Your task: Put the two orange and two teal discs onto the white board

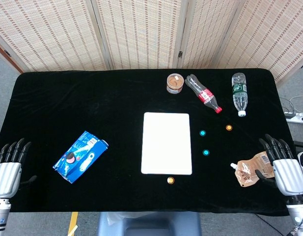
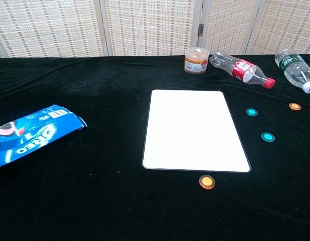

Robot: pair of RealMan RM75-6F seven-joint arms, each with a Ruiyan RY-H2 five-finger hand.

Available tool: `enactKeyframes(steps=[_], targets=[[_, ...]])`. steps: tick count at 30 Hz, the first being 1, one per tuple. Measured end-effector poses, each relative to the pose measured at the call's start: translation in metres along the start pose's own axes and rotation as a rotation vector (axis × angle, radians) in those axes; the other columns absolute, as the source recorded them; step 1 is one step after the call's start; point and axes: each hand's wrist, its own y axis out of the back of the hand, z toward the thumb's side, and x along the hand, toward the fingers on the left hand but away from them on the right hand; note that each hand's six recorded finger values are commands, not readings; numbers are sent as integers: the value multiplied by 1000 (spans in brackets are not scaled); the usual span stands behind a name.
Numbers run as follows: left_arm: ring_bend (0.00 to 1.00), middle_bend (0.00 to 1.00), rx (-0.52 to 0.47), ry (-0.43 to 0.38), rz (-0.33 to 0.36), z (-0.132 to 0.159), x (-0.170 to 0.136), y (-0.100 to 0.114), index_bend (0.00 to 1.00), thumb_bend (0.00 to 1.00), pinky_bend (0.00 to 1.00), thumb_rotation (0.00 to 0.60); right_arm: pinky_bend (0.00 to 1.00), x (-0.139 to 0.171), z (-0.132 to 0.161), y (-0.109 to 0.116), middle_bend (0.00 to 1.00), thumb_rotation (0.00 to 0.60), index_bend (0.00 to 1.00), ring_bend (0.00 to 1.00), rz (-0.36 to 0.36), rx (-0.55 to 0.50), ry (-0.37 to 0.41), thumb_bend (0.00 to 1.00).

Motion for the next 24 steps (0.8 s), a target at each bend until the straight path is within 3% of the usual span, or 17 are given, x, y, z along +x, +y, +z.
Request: enactKeyframes(steps=[5,8,13,24], targets=[[14,0,-4,-18,9,4,2,4,0,162,0,600,0,1,18,-7,64,600,32,65,32,-12,71,290],[21,0,-8,-28,16,6,3,5,0,162,0,600,0,-4,35,-10,70,600,111,69,51,-17,140,290],[21,0,-12,-38,18,9,2,7,0,162,0,600,0,-17,73,-20,71,600,243,61,106,-3,292,291],[25,0,-13,-29,14,7,-2,8,0,161,0,600,0,-40,159,-59,75,600,353,14,216,115,592,291]])
